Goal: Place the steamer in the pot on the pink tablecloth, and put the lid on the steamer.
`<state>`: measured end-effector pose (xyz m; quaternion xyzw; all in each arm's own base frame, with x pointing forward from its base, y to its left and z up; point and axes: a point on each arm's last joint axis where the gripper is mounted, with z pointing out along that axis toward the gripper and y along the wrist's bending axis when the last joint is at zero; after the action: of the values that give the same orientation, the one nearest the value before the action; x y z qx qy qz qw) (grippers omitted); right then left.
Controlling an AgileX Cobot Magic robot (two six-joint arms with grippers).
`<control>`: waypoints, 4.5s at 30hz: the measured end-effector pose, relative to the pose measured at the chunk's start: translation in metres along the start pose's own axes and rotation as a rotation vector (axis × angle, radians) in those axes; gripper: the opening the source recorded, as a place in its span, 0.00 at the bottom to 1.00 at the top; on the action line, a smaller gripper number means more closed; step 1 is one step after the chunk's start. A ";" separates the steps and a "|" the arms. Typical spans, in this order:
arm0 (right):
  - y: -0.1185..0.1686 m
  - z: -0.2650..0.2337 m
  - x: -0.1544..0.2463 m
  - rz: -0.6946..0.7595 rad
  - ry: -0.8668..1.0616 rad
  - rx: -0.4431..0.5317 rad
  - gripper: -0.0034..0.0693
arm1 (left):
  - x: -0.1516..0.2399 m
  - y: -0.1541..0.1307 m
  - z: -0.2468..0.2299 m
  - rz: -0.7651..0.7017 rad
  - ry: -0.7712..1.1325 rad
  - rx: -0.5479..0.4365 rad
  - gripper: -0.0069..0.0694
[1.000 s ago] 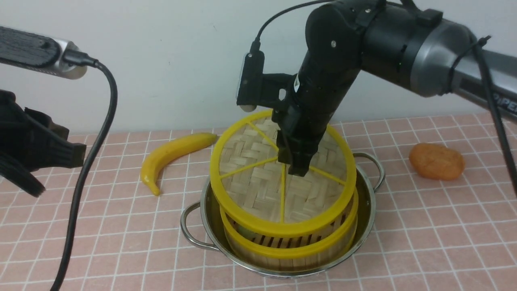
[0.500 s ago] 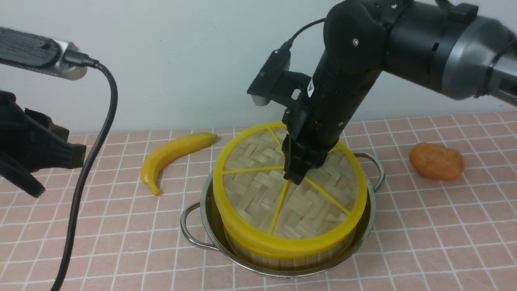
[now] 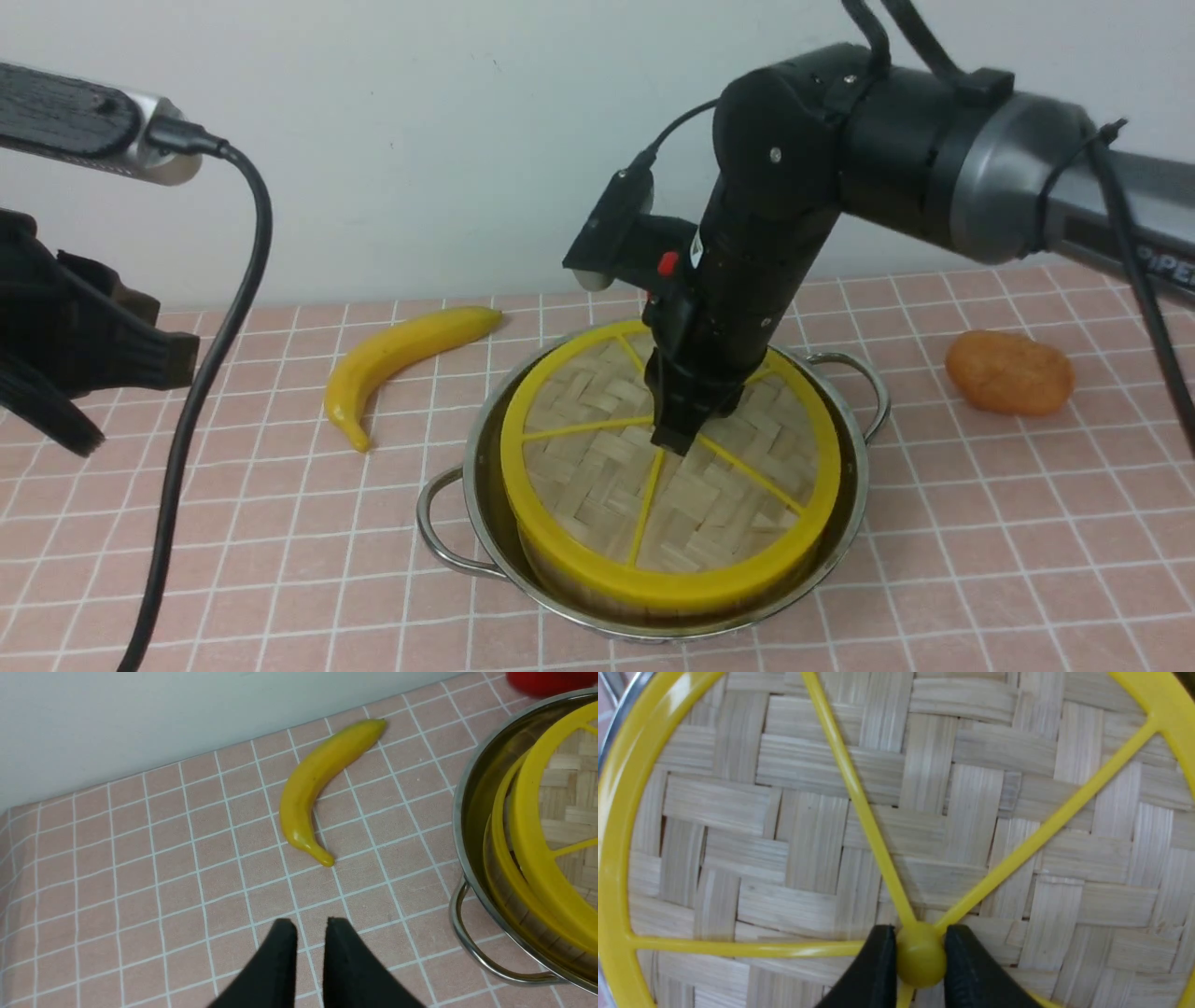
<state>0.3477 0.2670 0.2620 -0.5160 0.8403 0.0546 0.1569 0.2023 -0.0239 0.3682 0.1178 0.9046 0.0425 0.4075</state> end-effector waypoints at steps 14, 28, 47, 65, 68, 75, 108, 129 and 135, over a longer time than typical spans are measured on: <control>-0.002 -0.007 -0.006 -0.019 -0.017 0.006 0.25 | 0.000 0.000 0.000 0.000 0.003 0.000 0.20; -0.006 0.009 -0.008 -0.068 -0.015 0.012 0.25 | 0.001 0.000 0.000 0.000 0.016 0.001 0.20; -0.009 0.019 -0.010 -0.101 -0.030 0.034 0.29 | 0.002 0.000 0.000 0.000 0.022 0.001 0.20; -0.015 -0.216 0.036 0.255 -0.474 0.471 0.03 | 0.002 0.000 0.000 -0.009 0.018 0.001 0.22; -0.011 -0.248 0.054 0.424 -0.574 0.482 0.03 | 0.002 0.000 0.000 -0.009 0.017 0.001 0.22; 0.001 -0.276 0.068 0.682 -0.710 0.417 0.04 | 0.001 0.000 0.000 -0.009 0.016 0.001 0.24; 0.128 -0.104 0.352 0.821 -1.138 0.821 0.15 | 0.001 0.000 0.000 -0.009 0.013 0.001 0.30; 0.139 -0.060 0.374 0.980 -1.036 0.743 0.30 | 0.001 0.000 0.000 -0.008 0.012 0.000 0.36; 0.139 -0.060 0.374 0.985 -1.039 0.738 0.34 | 0.001 0.000 0.000 -0.008 0.012 0.000 0.38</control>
<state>0.0561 -0.0024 0.1891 0.0905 0.7548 0.0694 0.6460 0.2017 -0.0237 0.3673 0.1139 0.9075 0.0416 0.4021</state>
